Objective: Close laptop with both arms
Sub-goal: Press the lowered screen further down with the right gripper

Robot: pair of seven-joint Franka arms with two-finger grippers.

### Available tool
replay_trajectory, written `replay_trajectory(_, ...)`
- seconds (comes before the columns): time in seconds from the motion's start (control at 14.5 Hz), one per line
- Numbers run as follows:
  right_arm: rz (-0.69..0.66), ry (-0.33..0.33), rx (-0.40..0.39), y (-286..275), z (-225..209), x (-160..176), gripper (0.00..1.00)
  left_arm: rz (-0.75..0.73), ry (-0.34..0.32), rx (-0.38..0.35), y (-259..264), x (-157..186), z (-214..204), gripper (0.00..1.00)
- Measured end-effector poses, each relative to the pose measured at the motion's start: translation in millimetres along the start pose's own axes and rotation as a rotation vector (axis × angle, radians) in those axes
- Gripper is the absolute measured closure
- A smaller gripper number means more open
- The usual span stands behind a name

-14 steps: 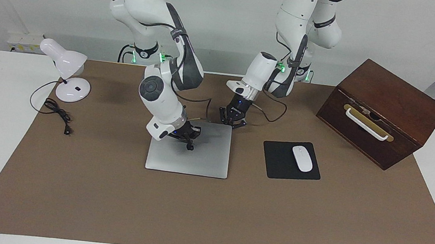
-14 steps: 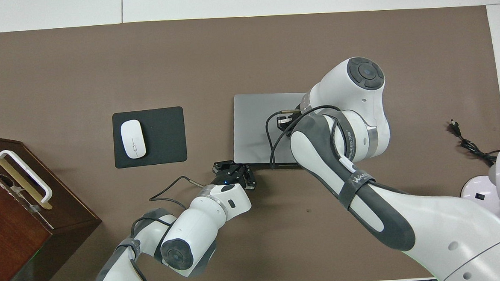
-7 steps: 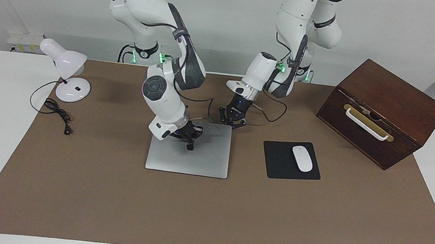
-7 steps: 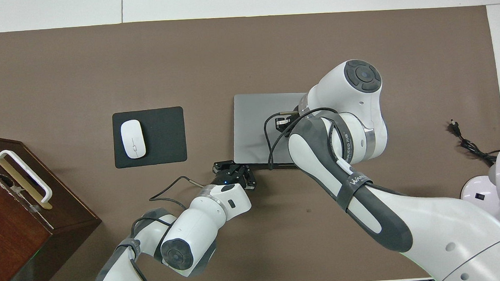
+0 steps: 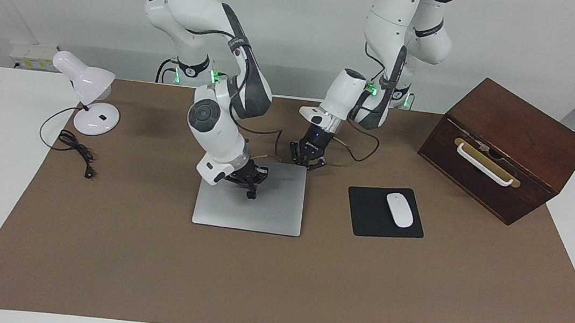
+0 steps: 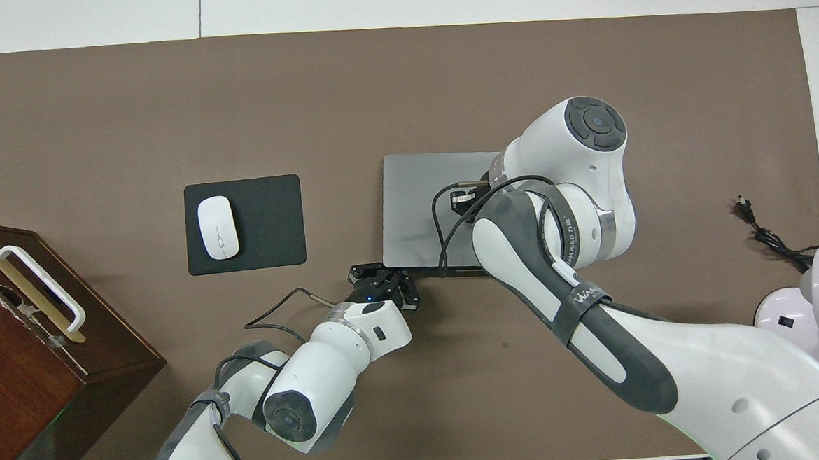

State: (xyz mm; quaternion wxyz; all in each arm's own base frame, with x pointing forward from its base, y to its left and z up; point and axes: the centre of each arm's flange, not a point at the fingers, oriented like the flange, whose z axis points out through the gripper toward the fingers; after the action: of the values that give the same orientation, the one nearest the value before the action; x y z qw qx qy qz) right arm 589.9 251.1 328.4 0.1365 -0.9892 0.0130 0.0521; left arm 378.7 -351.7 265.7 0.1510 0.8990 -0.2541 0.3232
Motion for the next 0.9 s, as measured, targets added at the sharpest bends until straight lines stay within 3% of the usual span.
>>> replay_trajectory(0.76,-0.009,-0.005,0.013,-10,-48,2,0.99,0.0,0.0,0.0,0,0,0,0.99)
replay_trajectory(0.9,-0.007,0.002,0.017,-10,-60,1,0.91,0.0,0.001,0.0,0,0,0,0.99)
